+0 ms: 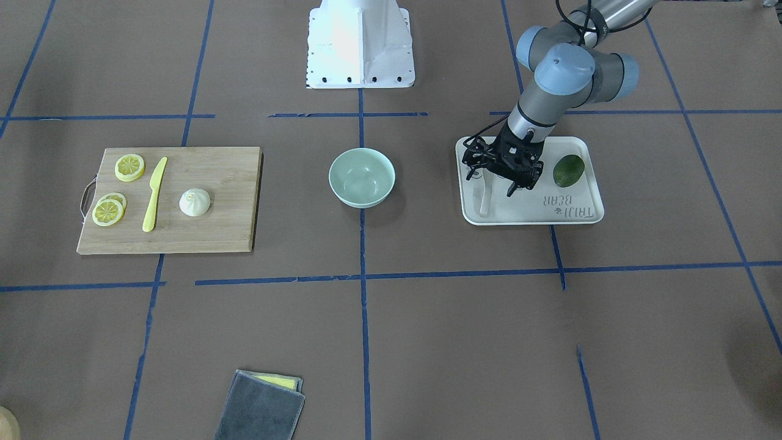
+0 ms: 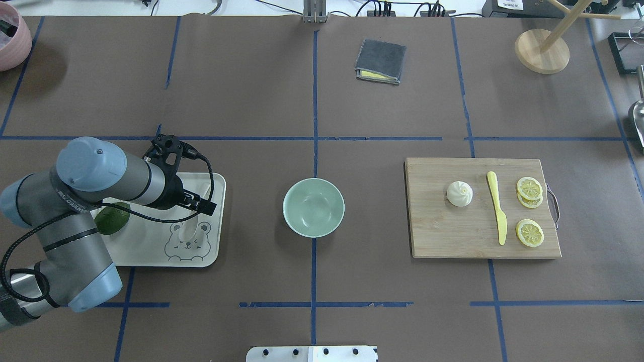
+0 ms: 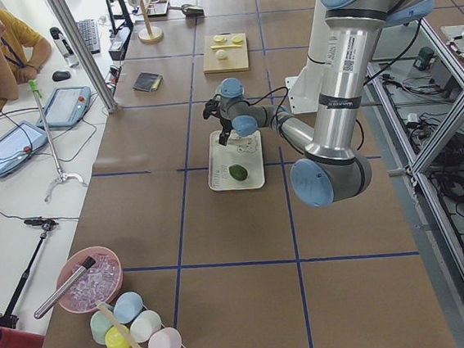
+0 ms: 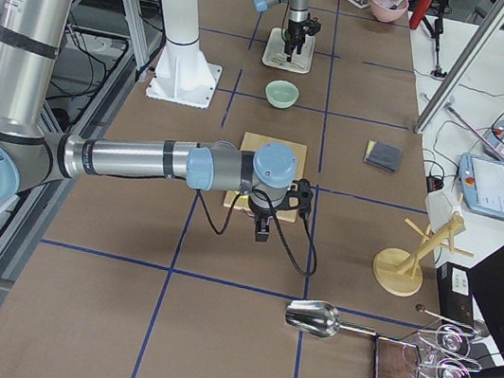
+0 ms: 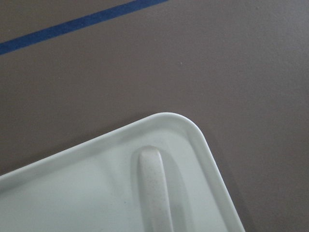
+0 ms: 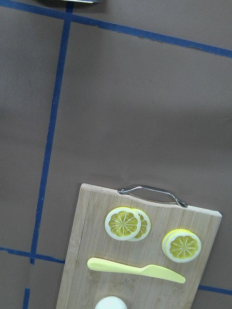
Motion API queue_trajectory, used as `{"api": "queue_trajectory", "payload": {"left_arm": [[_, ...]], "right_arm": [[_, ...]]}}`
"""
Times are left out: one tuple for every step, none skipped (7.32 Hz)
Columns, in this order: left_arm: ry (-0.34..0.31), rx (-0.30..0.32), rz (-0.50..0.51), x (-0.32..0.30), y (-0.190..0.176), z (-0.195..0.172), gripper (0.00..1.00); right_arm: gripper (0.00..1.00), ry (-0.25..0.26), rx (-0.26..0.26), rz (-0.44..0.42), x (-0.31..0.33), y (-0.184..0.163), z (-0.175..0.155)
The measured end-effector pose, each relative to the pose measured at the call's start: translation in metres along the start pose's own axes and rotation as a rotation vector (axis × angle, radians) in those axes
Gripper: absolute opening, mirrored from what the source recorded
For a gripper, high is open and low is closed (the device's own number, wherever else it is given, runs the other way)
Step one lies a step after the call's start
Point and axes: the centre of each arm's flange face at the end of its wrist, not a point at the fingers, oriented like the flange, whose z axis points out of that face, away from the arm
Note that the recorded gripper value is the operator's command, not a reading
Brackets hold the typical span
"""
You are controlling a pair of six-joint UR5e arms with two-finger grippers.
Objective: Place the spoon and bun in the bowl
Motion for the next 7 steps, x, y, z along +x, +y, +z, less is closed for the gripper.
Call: {"api": "queue_trajectory", "payload": {"left_arm": [[-0.009,-0.002,-0.001,0.001,-0.001,0.003,0.75],[-0.013,-0.005,-0.003,0.000,-0.001,0.005,0.64],[-0.016,-0.007,-0.004,0.000,-0.001,0.006,0.63],[-0.018,-0.009,-0.005,-0.001,-0.001,0.008,0.63],[-0.019,-0.011,-0.005,-0.001,-0.002,0.009,0.54],[-0.020,-0.011,-0.006,0.000,-0.002,0.010,0.33],[-0.020,-0.012,-0.006,0.000,-0.002,0.010,0.17]], "right_arm": [[1.00,-0.003,-0.001,-0.008,-0.001,-0.001,0.004],[1.00,-0.003,-0.004,-0.012,-0.001,-0.002,0.006],[1.00,-0.003,-0.007,-0.014,-0.001,-0.002,0.008],[1.00,-0.003,-0.009,-0.011,-0.001,-0.001,0.009],[1.00,-0.002,-0.012,-0.007,0.001,0.001,0.010],[1.00,0.000,-0.017,-0.001,0.004,0.003,0.012],[1.00,0.003,-0.021,0.004,0.006,0.005,0.014]]}}
